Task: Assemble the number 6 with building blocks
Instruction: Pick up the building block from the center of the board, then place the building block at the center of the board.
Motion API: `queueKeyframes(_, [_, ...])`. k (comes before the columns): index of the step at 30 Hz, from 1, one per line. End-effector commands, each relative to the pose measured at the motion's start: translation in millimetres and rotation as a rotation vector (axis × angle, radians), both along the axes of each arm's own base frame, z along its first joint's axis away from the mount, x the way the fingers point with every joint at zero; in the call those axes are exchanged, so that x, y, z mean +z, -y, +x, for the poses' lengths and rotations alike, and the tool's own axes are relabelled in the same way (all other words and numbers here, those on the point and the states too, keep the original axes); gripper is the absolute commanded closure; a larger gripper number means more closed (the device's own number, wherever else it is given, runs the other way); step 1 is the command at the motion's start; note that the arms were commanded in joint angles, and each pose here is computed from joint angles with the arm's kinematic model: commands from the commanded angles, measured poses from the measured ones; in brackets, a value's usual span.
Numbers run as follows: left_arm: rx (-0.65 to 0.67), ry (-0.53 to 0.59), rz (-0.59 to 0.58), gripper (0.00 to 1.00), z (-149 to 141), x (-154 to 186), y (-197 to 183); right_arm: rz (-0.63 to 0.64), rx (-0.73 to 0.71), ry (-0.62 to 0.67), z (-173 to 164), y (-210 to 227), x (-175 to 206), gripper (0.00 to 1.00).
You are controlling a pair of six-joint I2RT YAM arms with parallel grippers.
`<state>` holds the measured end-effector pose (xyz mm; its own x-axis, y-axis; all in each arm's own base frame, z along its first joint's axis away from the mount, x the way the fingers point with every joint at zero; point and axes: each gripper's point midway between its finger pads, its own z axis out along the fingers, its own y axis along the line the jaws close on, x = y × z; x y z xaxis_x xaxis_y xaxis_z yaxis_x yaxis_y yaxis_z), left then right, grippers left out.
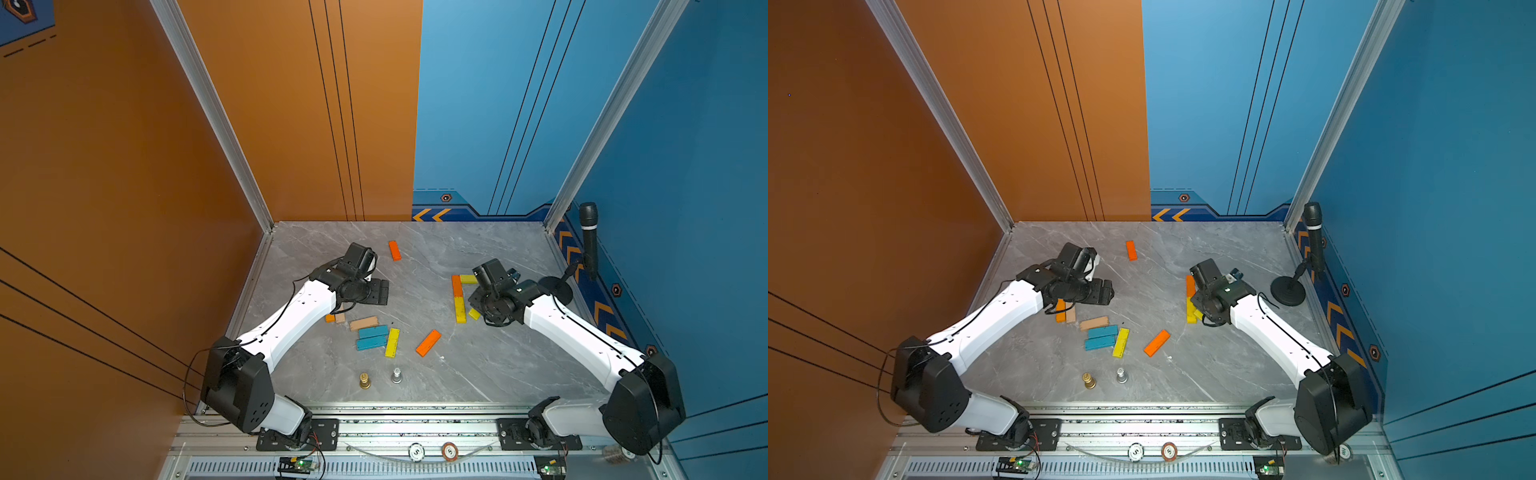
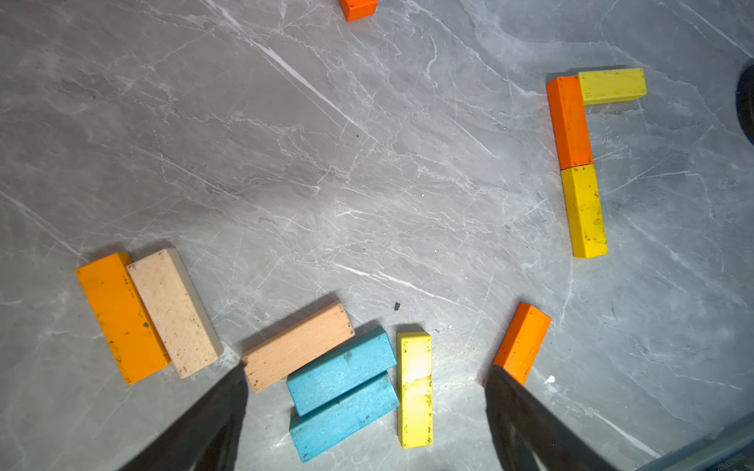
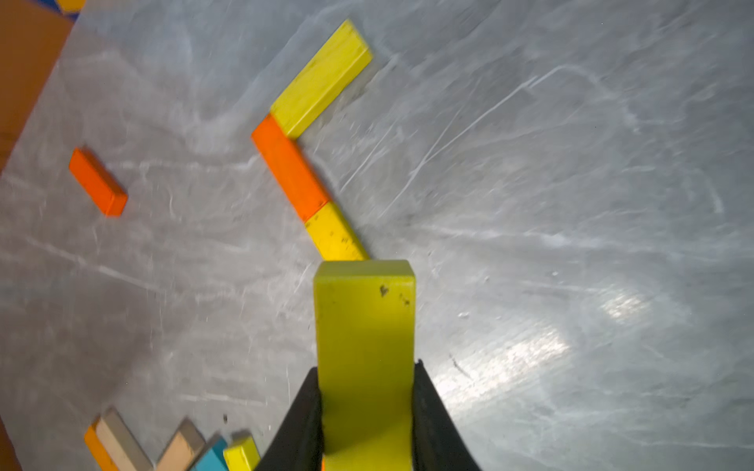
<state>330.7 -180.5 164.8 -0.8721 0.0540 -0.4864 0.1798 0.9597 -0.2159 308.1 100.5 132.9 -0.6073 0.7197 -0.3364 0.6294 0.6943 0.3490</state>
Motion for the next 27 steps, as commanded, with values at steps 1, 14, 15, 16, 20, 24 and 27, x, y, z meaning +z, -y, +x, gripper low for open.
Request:
queueKeyframes(1, [-0.012,-0.036,-0.026,0.09,-6,-7,6,0.04,-0.129,0.021,10,18,-6,0.72])
queueKeyframes(14, [-0.022,-0.076,-0.019,0.09,-4,-22,12,0.181,-0.404,-0.094,59,17,-62,0.72])
queueKeyframes(15, [-0.023,-0.076,-0.014,0.09,-4,-23,12,0.185,-0.425,-0.097,61,17,-66,0.72])
queueKeyframes(16, [-0.024,-0.077,-0.007,0.09,-5,-24,11,0.188,-0.443,-0.095,63,18,-68,0.71])
queueKeyframes(20, [-0.025,-0.066,0.013,0.09,-4,-25,10,0.182,-0.51,-0.095,69,22,-75,0.7])
queueKeyframes(24, [-0.026,-0.068,0.011,0.09,-3,-25,10,0.165,-0.563,-0.084,72,28,-74,0.69])
queueKeyframes(27, [-0.031,-0.07,0.007,0.09,-4,-25,12,0.157,-0.584,-0.083,73,29,-76,0.68])
